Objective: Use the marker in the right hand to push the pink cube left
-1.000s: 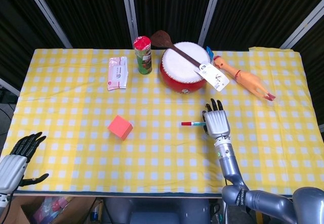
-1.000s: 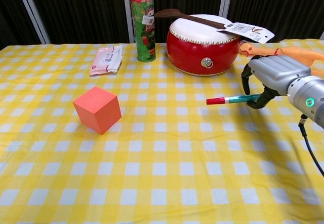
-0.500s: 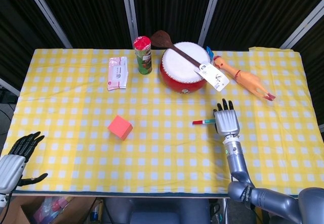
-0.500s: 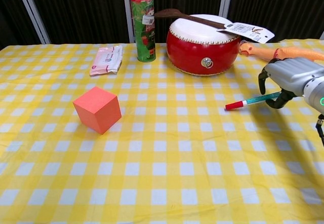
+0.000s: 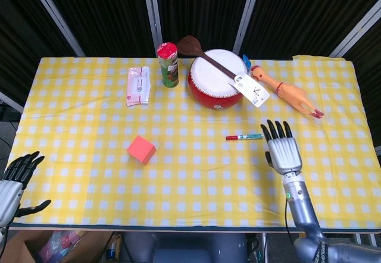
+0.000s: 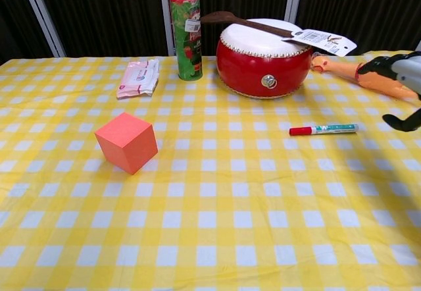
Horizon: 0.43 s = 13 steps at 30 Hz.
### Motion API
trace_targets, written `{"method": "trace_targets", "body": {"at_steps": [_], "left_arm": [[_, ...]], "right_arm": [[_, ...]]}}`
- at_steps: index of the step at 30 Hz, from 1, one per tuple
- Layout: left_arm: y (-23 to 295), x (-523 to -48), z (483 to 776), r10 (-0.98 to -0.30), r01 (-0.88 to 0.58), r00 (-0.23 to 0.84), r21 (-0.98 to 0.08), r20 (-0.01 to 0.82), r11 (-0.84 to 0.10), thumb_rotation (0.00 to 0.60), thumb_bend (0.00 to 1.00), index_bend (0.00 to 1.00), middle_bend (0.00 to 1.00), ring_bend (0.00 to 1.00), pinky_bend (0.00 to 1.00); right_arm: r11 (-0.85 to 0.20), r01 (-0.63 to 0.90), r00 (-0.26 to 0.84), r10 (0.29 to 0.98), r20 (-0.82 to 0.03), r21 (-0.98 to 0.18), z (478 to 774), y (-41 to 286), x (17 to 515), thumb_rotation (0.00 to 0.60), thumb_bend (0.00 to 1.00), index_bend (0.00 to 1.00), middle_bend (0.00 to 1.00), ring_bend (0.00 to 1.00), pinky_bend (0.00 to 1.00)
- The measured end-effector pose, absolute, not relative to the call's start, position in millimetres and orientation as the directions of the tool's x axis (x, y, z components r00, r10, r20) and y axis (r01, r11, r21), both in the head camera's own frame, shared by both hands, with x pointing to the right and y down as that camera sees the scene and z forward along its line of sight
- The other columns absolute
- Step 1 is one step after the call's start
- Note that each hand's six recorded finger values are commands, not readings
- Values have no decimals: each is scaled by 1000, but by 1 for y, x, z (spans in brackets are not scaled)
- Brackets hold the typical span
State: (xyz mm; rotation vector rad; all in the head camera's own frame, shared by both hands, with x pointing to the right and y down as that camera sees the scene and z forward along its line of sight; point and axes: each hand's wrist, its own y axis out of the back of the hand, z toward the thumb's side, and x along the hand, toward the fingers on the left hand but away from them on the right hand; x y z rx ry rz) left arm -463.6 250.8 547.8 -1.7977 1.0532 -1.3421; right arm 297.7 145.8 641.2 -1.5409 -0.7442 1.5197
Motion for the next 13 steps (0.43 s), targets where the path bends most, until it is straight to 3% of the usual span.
{"method": "trace_targets", "body": {"at_steps": [5, 13], "left_arm": [[251, -467, 544, -901, -183, 141, -884, 410, -430, 600, 32, 0, 0, 0, 0], [253, -469, 536, -932, -150, 128, -922, 340, -357, 600, 24, 0, 0, 0, 0]], "right_arm": [[-436, -81, 146, 884, -443, -896, 606, 174, 323, 600, 489, 1, 3, 0, 23], [-357, 31, 145, 926, -349, -934, 557, 233, 376, 600, 409, 0, 0, 0, 0]]}}
